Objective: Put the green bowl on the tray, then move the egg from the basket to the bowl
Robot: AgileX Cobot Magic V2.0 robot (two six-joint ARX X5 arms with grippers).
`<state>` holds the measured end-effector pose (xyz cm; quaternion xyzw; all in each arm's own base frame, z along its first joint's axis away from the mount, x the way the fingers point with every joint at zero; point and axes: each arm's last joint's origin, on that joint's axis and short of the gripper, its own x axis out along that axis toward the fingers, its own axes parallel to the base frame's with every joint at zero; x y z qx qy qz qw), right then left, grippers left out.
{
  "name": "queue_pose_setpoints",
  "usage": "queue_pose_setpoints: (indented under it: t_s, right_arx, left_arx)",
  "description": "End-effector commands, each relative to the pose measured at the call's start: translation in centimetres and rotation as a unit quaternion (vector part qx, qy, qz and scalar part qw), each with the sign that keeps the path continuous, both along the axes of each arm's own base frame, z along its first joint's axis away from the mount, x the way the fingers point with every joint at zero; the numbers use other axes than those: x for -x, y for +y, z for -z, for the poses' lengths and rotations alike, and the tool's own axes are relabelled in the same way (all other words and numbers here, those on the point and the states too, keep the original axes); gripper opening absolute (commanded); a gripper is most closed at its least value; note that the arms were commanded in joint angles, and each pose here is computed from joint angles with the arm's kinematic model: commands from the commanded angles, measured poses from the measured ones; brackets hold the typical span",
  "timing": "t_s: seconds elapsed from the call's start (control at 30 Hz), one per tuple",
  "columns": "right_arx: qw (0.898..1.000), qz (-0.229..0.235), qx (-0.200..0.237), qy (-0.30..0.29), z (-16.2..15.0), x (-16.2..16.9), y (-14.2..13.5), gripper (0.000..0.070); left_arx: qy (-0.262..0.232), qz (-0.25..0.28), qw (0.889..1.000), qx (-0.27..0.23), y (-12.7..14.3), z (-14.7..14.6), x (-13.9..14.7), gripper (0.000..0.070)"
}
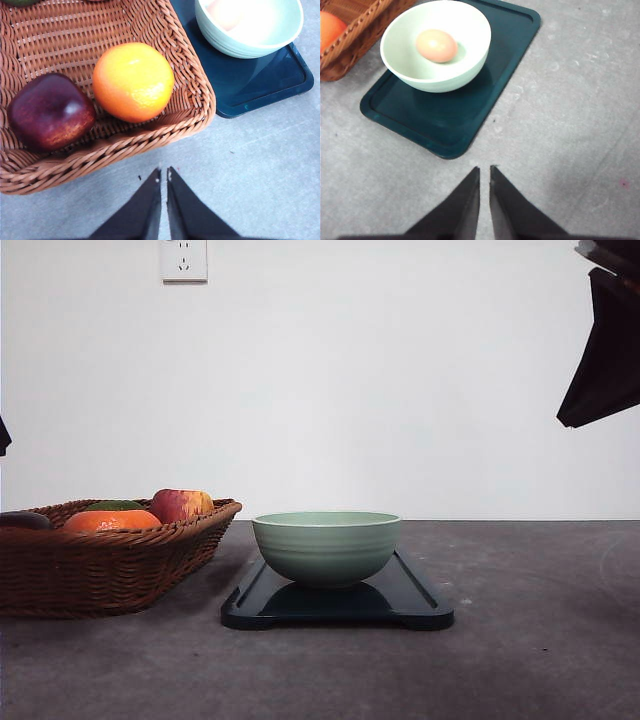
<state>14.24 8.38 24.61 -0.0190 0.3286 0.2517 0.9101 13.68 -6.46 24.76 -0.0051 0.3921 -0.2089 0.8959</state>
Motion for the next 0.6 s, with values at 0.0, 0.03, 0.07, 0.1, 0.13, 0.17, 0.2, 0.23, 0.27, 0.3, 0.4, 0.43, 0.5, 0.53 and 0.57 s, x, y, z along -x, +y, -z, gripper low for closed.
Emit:
queue_pose_setpoints:
  t_s: [0.0, 0.03, 0.07, 0.1, 0.13, 0.17, 0.2, 0.23, 0.27, 0.3, 0.4, 0.43, 0.5, 0.53, 0.57]
  right_arx:
    - [1.000, 0.000, -0.007, -0.004, -0.2, -0.1, 0.2, 0.0020]
    - [1.000, 0.000, -0.007, -0.004, -0.2, -0.1, 0.2, 0.0020]
    - [1.000, 0.000, -0.007, -0.004, -0.2, -0.1, 0.2, 0.0020]
    - [1.000, 0.000, -0.007, -0.004, -0.2, -0.1, 0.2, 0.0020]
    - [1.000, 0.000, -0.007, -0.004, -0.2, -0.1, 0.2, 0.0020]
    - [1.000, 0.000, -0.007, -0.004, -0.2, -0.1, 0.2, 0.0020]
    - [1.000, 0.000, -0.007, -0.004, -0.2, -0.1, 0.2, 0.0020]
    - [1.000, 0.000, -0.007, -0.004, -0.2, -0.1, 0.2, 0.0020]
    - [1.000, 0.000, -0.007, -0.004, -0.2, -0.1, 0.2, 0.0020]
    - [1.000, 0.000, -0.007, -0.004, -0.2, -0.1, 0.2, 0.0020]
    - [1.000, 0.000, -0.007, -0.004, -0.2, -0.1, 0.2, 0.0020]
    - [1.000, 0.000, -0.007, -0.004, -0.2, -0.1, 0.2, 0.0020]
    - [1.000, 0.000, -0.007, -0.004, -0.2, -0.1, 0.2, 0.0020]
    - [1.000, 0.000, -0.007, -0.004, -0.2, -0.1, 0.2, 0.0020]
    - [1.000, 0.000, -0.007, -0.004, -0.2, -0.1, 0.2, 0.0020]
  left_arx:
    - [-0.006, 0.002, 1.000, 0.003, -0.1, -0.2, -0.1, 0.0000]
    - [-0.006, 0.002, 1.000, 0.003, -0.1, -0.2, -0.1, 0.0000]
    - [-0.006, 0.002, 1.000, 0.003, -0.1, -0.2, -0.1, 0.0000]
    - [-0.006, 0.002, 1.000, 0.003, -0.1, -0.2, -0.1, 0.0000]
    - [-0.006, 0.002, 1.000, 0.003, -0.1, -0.2, -0.1, 0.0000]
    - [-0.006, 0.002, 1.000, 0.003, -0.1, -0.2, -0.1, 0.0000]
    - [-0.006, 0.002, 1.000, 0.003, -0.1, -0.2, -0.1, 0.0000]
    - [-0.006, 0.002, 1.000, 0.003, -0.1, -0.2, -0.1, 0.0000]
    - [-0.006, 0.002, 1.000, 0.003, -0.1, -0.2, -0.1, 0.0000]
    - [-0.006, 0.002, 1.000, 0.003, -0.1, -0.2, -0.1, 0.0000]
    - [-0.016, 0.006, 1.000, -0.004, 0.1, -0.3, -0.1, 0.0000]
    - [-0.028, 0.015, 0.999, -0.015, 0.3, -0.4, -0.1, 0.0000]
    - [-0.048, 0.004, 0.999, -0.014, 0.8, -0.5, 0.0, 0.0000]
    - [-0.062, -0.004, 0.998, -0.012, 1.1, -0.5, 0.0, 0.0000]
    - [-0.080, -0.013, 0.997, -0.009, 1.5, -0.5, 0.1, 0.0000]
